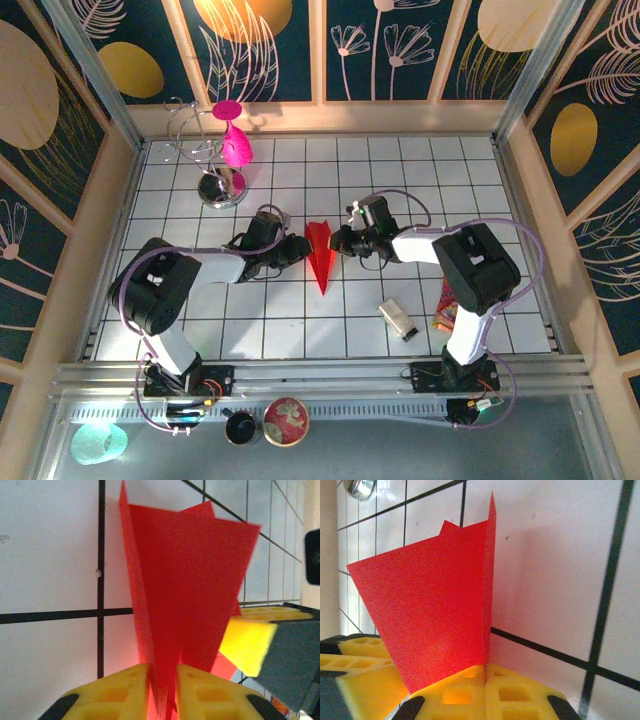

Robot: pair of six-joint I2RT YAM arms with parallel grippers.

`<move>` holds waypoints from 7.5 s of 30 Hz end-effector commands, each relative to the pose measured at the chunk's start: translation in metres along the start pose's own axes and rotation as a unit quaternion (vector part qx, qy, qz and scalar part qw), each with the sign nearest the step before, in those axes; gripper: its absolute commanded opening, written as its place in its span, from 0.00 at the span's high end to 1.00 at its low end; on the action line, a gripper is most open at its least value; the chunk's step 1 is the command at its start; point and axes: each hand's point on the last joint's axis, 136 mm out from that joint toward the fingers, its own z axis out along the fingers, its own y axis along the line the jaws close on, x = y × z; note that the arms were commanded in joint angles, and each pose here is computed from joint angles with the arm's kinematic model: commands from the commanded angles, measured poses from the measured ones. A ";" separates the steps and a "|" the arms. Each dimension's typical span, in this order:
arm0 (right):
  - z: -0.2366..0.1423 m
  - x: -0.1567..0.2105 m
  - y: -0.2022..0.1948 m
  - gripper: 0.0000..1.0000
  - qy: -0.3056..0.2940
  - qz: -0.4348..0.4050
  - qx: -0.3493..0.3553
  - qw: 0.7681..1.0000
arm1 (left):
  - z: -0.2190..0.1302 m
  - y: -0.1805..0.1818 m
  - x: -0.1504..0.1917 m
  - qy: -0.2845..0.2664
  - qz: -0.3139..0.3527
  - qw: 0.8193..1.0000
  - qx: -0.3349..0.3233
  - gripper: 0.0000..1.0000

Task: Fold a paper plane with a square sheet of paper (pick it up from the middle)
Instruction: Turn over a paper plane at the center of the table, then move the paper plane to the top-center of the table.

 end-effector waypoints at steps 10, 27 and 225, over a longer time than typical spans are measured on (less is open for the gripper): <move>-0.010 -0.008 0.001 1.00 -0.016 -0.001 -0.011 1.000 | 0.001 0.005 -0.008 -0.006 0.011 0.999 -0.035 0.93; -0.022 -0.035 -0.010 1.00 -0.054 0.008 -0.009 0.998 | -0.013 0.011 -0.039 -0.070 0.007 0.995 -0.072 0.97; -0.154 -0.083 -0.078 0.27 -0.248 0.018 0.102 0.963 | 0.098 -0.008 -0.148 -0.060 0.097 0.934 -0.338 0.57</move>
